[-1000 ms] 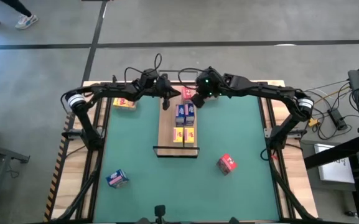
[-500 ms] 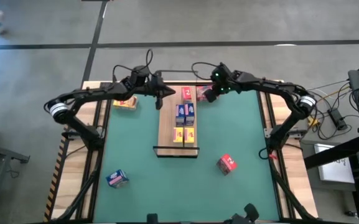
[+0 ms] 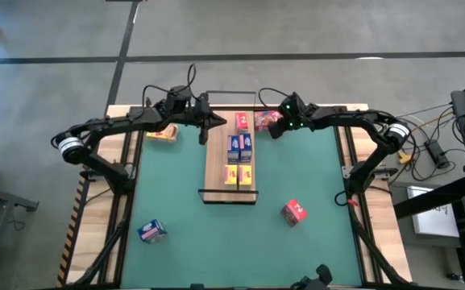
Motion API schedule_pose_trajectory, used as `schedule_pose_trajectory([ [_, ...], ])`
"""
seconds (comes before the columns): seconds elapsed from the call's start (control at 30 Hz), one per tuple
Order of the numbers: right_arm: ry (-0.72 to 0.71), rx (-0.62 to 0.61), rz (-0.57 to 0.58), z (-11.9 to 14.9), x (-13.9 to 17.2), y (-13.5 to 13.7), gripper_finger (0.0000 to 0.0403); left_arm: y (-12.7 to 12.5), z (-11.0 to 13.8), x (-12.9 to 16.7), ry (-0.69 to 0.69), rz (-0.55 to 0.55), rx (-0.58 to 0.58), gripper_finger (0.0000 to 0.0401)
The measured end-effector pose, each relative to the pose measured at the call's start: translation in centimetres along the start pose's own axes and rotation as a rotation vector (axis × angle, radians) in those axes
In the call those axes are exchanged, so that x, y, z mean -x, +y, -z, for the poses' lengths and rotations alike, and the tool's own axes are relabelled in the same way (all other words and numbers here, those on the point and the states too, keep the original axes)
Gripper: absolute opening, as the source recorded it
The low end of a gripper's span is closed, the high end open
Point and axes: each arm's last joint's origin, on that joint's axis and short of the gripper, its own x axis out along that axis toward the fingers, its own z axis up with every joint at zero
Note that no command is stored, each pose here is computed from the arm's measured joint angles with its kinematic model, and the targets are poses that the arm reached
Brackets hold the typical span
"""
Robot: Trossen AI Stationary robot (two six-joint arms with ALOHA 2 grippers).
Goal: Stack cereal on shelf
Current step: Put the top red cereal box on the shelf aligned with the other red cereal box
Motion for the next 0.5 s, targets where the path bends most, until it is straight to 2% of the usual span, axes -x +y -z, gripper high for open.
schedule_pose_trajectory([
  [0.1,-0.016,0.0,-0.004,0.2,-0.2,-0.1,0.0013,-0.2,0.0,-0.1,0.0,0.007,-0.002,0.0],
  [0.3,0.039,-0.003,0.004,0.4,0.5,0.0,0.0013,-0.5,-0.1,-0.2,0.005,0.018,0.002,0.0],
  [0.5,-0.074,0.013,-0.018,-2.2,1.9,0.6,0.0013,-0.5,-0.1,-0.3,0.004,0.019,0.001,0.0],
])
